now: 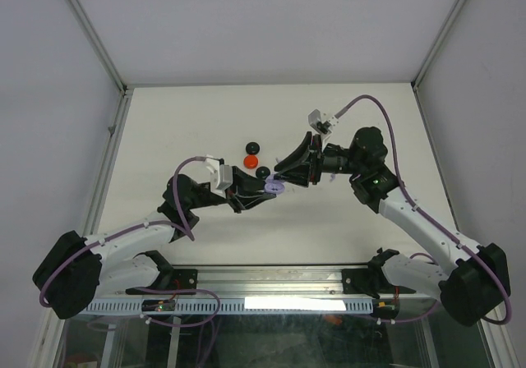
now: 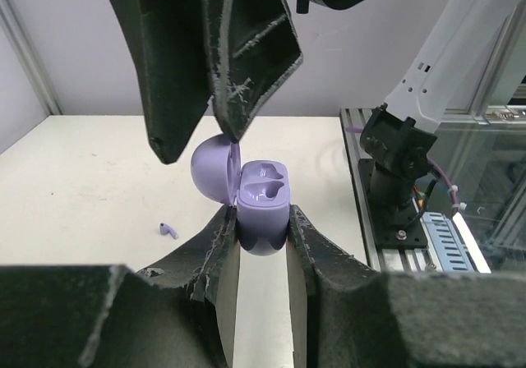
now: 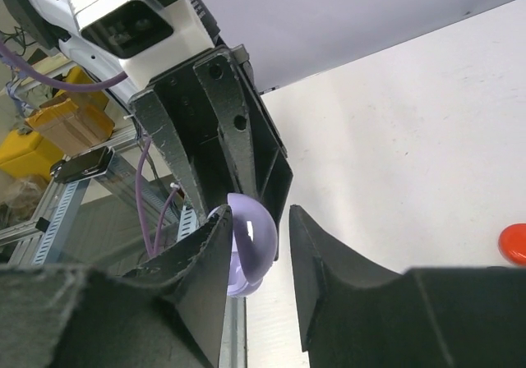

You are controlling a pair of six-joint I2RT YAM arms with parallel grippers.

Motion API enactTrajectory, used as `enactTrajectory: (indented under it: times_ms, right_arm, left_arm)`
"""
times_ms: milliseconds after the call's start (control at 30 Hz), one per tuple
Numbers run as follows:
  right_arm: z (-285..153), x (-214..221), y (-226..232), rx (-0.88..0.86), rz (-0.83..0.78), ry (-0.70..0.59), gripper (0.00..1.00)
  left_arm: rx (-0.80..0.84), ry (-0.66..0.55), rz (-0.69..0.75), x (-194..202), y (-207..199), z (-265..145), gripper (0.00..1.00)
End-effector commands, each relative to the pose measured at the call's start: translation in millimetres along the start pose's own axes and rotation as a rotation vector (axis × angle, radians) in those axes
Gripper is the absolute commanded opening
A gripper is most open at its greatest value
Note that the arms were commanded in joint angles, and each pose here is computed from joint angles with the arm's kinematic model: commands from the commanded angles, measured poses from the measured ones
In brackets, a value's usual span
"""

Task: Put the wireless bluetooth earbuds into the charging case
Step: Open the charging case.

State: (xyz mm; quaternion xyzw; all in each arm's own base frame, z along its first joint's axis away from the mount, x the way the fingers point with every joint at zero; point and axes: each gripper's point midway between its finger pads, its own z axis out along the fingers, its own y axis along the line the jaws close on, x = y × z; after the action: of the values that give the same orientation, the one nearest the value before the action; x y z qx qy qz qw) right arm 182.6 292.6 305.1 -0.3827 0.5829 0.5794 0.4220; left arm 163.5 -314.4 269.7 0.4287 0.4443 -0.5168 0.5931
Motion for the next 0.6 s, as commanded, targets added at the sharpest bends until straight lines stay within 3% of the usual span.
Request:
enactTrajectory:
  times_ms: [0, 233, 300, 567]
  right_arm:
    - [0, -22, -2, 0.027, -0.064, -0.035, 0.37]
    - [2, -21, -4, 0.025, -0.039, -0.024, 0.39]
    - [0, -20, -8, 0.05, -0.037, -0.019, 0.45]
    - [-14, 8, -77, 0.341, 0.07, 0.071, 0.51]
  left_arm:
    - [0.073, -0.057, 0.116, -17, -14, -1, 0.0]
    - [-0.021, -0.026, 0.081, -4, 0, -5, 0.0]
    - [-0.093, 0.001, 0.052, 9, 10, -10, 0.0]
    - [-0.416, 0.009, -0.062, 56, 43, -54, 0.0]
